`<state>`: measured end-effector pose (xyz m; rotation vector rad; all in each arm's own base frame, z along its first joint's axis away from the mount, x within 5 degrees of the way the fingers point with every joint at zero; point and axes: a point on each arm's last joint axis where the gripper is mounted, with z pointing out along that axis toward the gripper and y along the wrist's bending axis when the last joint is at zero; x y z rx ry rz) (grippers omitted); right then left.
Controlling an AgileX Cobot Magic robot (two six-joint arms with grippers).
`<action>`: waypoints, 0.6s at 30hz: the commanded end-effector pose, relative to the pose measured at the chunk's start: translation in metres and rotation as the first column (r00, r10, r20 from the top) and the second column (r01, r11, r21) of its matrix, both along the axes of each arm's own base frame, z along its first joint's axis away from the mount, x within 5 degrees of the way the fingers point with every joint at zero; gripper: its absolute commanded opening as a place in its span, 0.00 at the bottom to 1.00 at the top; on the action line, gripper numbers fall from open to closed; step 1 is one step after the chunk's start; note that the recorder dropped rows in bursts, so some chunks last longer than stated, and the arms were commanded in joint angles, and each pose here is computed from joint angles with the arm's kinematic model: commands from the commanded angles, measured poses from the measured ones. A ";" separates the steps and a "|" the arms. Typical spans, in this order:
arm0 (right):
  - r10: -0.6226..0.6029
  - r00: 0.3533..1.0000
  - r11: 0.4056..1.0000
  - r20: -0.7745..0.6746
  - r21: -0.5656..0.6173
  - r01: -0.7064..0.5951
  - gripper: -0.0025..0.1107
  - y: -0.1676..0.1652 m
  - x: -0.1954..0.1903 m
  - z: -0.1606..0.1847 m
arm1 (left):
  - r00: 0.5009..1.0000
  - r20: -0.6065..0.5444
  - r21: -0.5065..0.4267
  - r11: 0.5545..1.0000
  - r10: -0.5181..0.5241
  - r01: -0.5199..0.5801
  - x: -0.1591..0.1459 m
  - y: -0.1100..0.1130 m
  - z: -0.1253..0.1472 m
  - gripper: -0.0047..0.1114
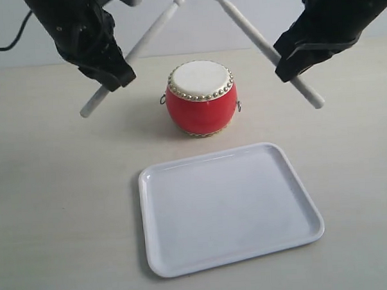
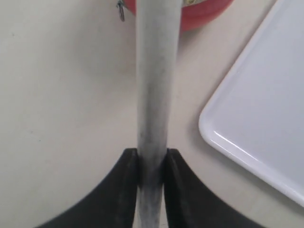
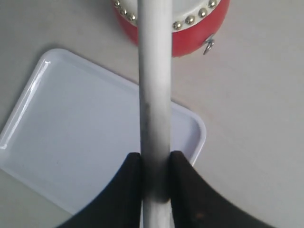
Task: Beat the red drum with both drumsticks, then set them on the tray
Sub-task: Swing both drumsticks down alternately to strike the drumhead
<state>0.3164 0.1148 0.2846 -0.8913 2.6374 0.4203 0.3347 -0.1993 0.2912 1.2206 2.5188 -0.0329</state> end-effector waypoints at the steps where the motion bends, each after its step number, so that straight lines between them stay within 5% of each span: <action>1: 0.026 0.992 1.000 -0.121 0.005 -0.026 0.02 0.010 0.020 -0.047 | 0.999 0.035 -0.033 0.999 0.010 -0.009 -0.008 0.005 0.021 0.04; 5: 0.027 0.969 1.000 -0.245 0.003 -0.027 0.02 0.017 0.037 -0.106 | 1.000 0.023 -0.063 0.998 0.013 -0.012 -0.011 0.004 0.023 0.04; 8: -0.005 0.961 1.000 -0.278 -0.006 0.003 0.02 0.020 0.048 -0.117 | 1.000 0.024 -0.073 0.997 0.015 -0.013 -0.009 0.002 0.021 0.04; 14: -0.002 0.983 0.999 -0.181 0.043 0.010 0.02 0.019 0.040 -0.058 | 0.999 -0.031 -0.063 0.998 0.010 -0.012 -0.001 -0.005 -0.001 0.04; 18: 0.016 0.998 0.997 -0.062 0.080 -0.011 0.02 0.013 0.017 -0.001 | 0.994 -0.112 -0.017 1.000 0.013 -0.015 0.012 -0.013 -0.040 0.04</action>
